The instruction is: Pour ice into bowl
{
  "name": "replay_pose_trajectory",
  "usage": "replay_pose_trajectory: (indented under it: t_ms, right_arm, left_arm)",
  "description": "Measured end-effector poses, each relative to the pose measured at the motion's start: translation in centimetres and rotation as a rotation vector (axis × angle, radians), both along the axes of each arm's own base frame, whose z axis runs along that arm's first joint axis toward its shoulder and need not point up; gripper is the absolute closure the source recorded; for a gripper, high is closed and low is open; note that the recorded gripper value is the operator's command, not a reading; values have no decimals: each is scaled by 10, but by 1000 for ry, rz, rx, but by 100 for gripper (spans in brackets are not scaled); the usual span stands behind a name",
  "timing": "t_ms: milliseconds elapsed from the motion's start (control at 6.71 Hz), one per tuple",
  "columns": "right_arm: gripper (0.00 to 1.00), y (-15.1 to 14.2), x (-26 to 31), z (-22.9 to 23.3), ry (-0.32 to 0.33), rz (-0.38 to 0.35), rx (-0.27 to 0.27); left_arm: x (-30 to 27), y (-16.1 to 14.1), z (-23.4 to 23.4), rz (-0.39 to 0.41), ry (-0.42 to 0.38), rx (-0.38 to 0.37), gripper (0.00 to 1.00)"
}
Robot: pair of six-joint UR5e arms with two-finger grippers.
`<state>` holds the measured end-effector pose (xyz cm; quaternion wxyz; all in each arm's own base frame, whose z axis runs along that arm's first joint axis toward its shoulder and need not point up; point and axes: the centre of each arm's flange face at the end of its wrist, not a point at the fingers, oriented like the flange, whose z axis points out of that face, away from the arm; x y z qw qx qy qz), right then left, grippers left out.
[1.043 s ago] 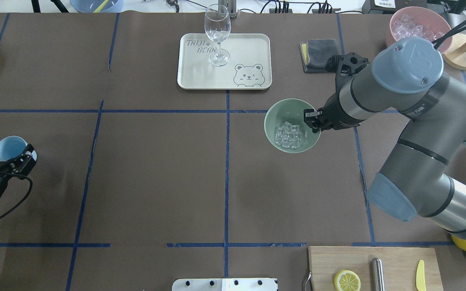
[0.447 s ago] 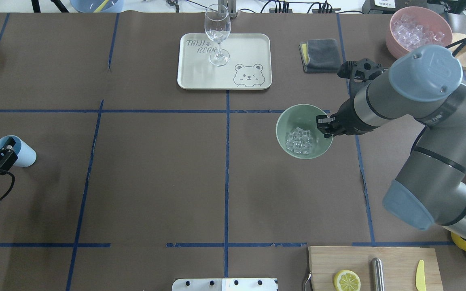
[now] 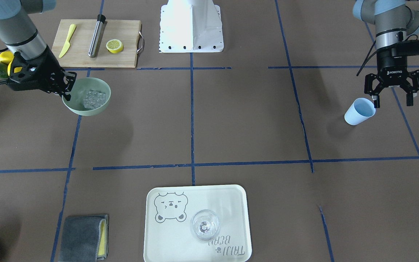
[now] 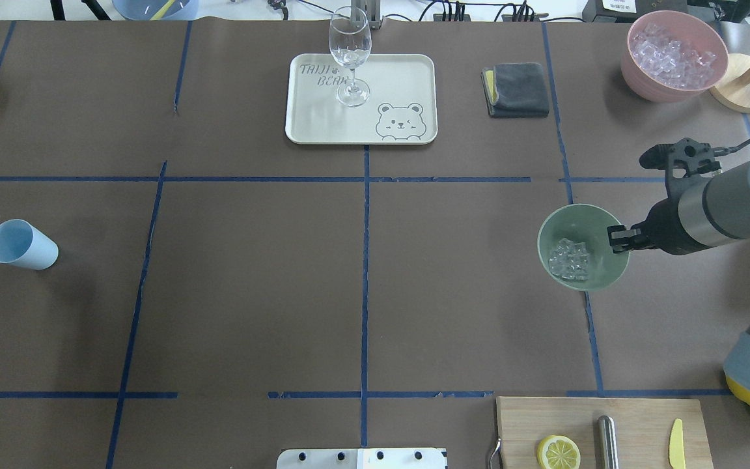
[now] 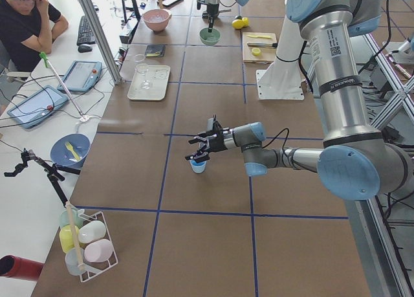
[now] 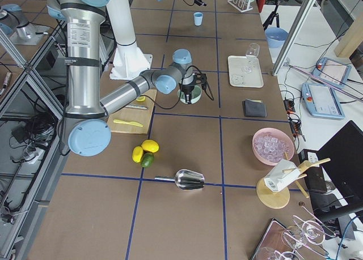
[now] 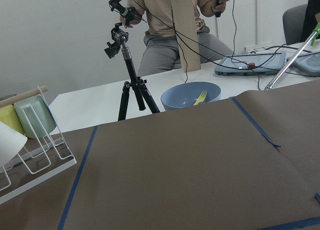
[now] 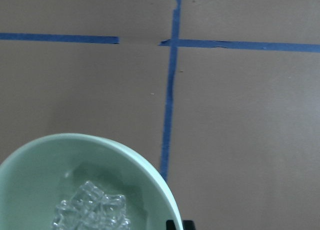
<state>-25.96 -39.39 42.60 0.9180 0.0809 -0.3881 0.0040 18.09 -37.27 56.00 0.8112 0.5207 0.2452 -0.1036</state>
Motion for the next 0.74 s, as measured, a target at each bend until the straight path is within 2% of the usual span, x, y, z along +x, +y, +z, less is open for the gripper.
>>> replay_pose_trajectory:
  t_ms: [149, 447, 745]
  right_arm:
    - [100, -1, 25, 35, 29, -15, 13]
    - [100, -1, 53, 85, 84, -50, 3]
    - [100, -1, 57, 114, 120, -61, -30]
  left_arm:
    - [-10, -18, -3, 8, -50, -14, 0]
    - [-13, -46, -12, 5, -133, -47, 0]
    - [-18, -54, -13, 20, -146, -58, 0]
